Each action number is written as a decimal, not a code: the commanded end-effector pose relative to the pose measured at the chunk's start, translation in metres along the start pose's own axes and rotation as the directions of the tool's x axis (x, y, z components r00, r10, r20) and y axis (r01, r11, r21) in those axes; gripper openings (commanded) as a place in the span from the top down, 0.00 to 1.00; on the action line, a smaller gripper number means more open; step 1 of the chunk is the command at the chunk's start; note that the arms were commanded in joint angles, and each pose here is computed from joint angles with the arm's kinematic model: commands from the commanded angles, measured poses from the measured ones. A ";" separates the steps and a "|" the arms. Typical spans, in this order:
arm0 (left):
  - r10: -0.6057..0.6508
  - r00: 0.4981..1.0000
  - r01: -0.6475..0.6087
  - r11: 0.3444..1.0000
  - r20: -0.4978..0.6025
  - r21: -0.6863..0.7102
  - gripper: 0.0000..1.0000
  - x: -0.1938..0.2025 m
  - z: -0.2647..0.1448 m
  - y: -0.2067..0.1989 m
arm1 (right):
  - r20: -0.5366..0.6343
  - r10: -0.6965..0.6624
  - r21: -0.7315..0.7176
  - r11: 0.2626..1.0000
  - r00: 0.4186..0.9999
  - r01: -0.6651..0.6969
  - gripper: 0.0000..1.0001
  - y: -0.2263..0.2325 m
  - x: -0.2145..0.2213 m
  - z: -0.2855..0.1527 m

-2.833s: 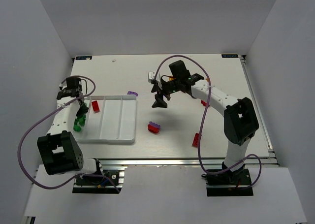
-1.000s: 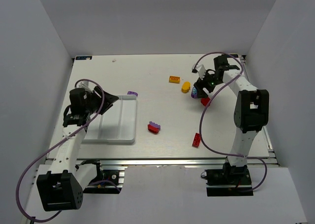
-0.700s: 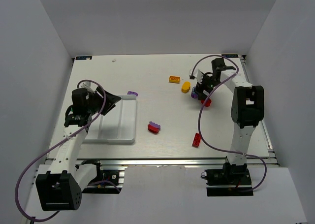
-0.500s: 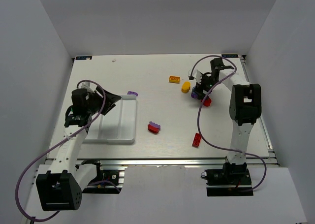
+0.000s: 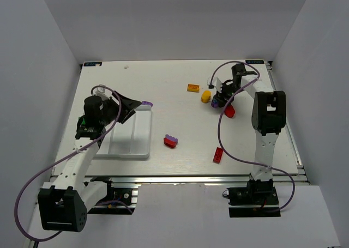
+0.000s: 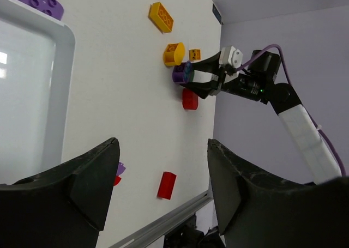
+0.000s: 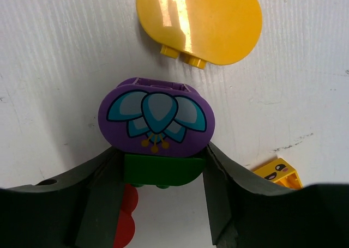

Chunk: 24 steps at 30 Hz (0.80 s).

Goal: Sort the legos into containers by color

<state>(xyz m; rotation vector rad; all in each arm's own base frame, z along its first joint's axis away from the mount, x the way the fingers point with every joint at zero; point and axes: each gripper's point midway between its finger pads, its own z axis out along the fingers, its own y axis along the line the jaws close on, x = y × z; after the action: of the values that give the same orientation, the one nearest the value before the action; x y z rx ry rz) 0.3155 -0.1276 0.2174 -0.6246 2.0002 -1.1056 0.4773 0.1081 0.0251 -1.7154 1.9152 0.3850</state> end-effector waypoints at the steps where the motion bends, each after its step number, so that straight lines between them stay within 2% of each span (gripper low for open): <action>1: 0.000 1.000 0.001 0.998 -0.021 0.060 0.25 0.006 0.005 -0.014 | 0.019 -0.018 -0.039 0.999 1.000 0.019 0.64 0.013 -0.007 -0.009; 3: 0.002 0.999 0.002 0.997 -0.051 0.078 0.22 0.015 0.012 -0.020 | 0.043 -0.016 -0.042 0.999 0.999 0.018 0.73 0.018 -0.013 -0.014; 10: 0.031 0.984 -0.006 0.990 -0.178 0.138 0.12 0.061 0.048 -0.041 | 0.252 -0.065 -0.016 0.997 0.966 0.071 0.85 0.040 -0.085 -0.060; 15: 0.034 0.966 0.016 0.981 -0.256 0.194 0.09 0.094 0.074 -0.055 | 0.365 -0.088 -0.060 0.991 0.927 0.117 0.89 0.082 -0.137 -0.077; 24: 0.079 0.945 0.003 0.968 -0.317 0.250 0.08 0.117 0.097 -0.077 | 0.470 -0.103 -0.147 0.970 0.877 0.193 0.93 0.158 -0.210 -0.086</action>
<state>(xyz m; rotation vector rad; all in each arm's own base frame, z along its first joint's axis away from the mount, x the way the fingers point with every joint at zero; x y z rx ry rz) 0.3217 -0.2848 0.1707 -0.3694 2.1939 -1.4122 0.3338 0.2420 0.1781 -1.7190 1.4576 0.7666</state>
